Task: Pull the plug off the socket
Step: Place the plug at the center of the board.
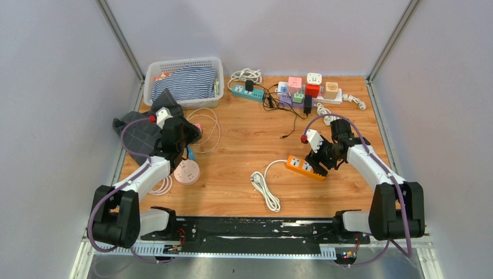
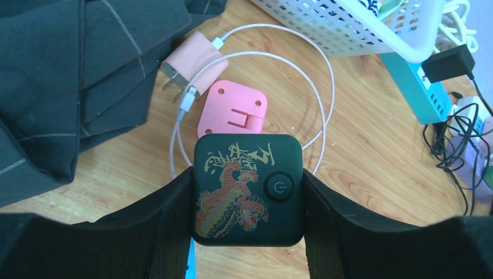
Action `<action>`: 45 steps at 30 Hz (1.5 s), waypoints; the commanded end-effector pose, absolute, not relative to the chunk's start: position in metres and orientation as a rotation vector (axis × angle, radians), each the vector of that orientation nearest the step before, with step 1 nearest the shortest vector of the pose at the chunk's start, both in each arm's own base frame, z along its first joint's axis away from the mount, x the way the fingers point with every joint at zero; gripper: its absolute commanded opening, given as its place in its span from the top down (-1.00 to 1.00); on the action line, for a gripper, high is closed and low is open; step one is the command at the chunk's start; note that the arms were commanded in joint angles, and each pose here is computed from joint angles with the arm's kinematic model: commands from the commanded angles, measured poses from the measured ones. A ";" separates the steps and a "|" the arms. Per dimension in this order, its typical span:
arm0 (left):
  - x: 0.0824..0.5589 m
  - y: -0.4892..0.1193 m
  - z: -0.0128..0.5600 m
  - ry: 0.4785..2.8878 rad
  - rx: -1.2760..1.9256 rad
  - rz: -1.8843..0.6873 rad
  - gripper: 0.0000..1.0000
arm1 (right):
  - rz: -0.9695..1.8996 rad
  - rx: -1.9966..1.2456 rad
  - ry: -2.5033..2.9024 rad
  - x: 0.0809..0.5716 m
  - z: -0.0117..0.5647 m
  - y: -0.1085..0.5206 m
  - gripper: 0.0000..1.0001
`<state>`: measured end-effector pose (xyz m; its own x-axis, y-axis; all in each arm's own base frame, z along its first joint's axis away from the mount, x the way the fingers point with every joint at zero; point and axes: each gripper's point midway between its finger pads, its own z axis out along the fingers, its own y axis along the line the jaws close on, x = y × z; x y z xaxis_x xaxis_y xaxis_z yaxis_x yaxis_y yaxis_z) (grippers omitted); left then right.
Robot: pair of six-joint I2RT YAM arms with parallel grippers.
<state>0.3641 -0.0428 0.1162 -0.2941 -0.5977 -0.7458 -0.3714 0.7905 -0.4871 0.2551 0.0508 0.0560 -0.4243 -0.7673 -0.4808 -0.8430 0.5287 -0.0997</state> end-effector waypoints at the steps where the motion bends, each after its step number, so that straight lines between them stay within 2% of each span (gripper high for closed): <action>1: 0.370 -0.031 0.125 1.873 -0.796 -0.234 0.54 | 0.201 -1.292 2.335 0.251 0.051 0.043 -0.50; 12: 0.362 -0.017 0.129 1.859 -0.836 -0.151 -0.21 | 0.203 -1.292 2.341 0.250 0.049 0.043 -0.50; 18: 0.361 -0.015 0.135 1.844 -0.827 -0.146 -0.55 | 0.204 -1.294 2.342 0.250 0.048 0.043 -0.50; 23: 0.359 -0.013 0.147 1.816 -0.814 -0.150 -0.66 | 0.205 -1.295 2.347 0.249 0.047 0.042 -0.50; 37: 0.356 -0.031 0.156 1.836 -0.740 -0.257 -0.70 | 0.210 -1.302 2.350 0.248 0.046 0.042 -0.49; 45: 0.362 -0.082 0.165 1.966 -0.393 -0.456 -0.84 | 0.215 -1.304 2.349 0.248 0.045 0.043 -0.49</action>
<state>0.3554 -0.0513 0.1468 -0.3245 -0.5549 -0.7660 -0.2766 0.8301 -0.4842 0.2541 0.0490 0.0535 -0.4321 -0.7669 -0.4745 -0.8407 0.5330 -0.0958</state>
